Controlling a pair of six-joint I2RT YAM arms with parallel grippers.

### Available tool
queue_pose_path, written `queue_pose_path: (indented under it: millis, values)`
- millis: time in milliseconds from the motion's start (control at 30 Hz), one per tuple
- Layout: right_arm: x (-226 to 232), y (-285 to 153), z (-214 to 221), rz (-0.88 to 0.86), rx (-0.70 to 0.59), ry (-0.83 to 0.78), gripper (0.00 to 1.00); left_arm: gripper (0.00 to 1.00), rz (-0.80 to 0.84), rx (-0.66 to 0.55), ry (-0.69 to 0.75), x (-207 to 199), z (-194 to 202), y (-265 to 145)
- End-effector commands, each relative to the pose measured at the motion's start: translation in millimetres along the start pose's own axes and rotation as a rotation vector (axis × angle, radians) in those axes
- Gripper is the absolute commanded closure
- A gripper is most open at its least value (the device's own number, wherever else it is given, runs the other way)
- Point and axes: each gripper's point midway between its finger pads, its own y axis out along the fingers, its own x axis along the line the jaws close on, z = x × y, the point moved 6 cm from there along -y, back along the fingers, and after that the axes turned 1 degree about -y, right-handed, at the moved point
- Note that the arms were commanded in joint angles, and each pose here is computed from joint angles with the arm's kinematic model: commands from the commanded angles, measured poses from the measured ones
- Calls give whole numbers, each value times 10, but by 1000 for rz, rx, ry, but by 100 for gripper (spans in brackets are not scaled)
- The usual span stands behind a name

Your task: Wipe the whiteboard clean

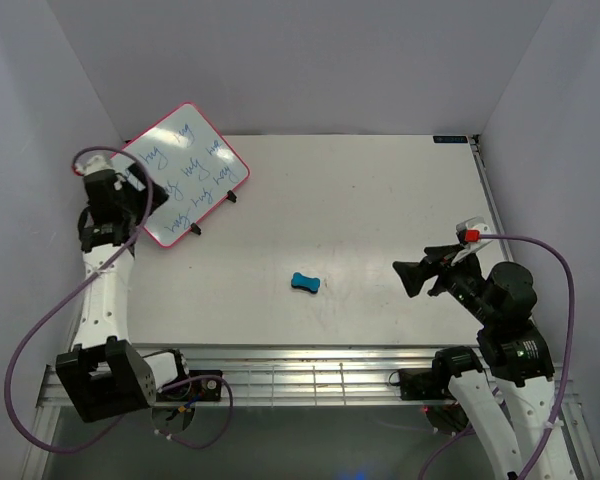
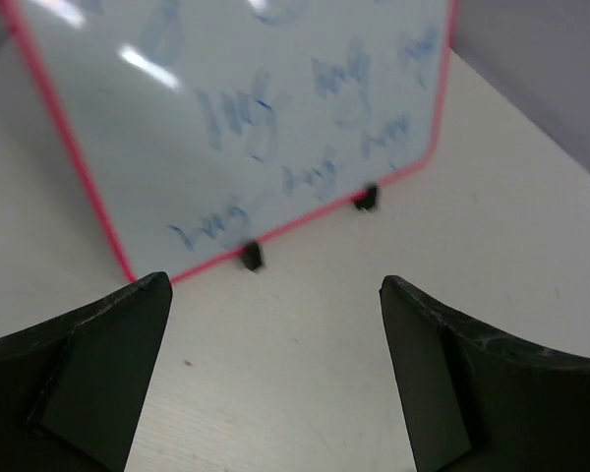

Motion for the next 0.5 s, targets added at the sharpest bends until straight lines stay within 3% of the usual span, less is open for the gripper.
queue_pose_path:
  millis: [0, 133, 267, 467]
  values:
    - [267, -42, -113, -222, -83, -34, 10, 2, -92, -142, -138, 537, -442, -65]
    - [434, -29, -79, -359, -100, -15, 10, 2, -241, -232, -55, 951, -509, 10]
    - [547, -37, -76, -444, -85, -14, 10, 2, -99, -204, 57, 1001, -286, 286]
    - [628, -69, -70, -506, -79, -47, 10, 2, 54, -156, 41, 1173, -194, 557]
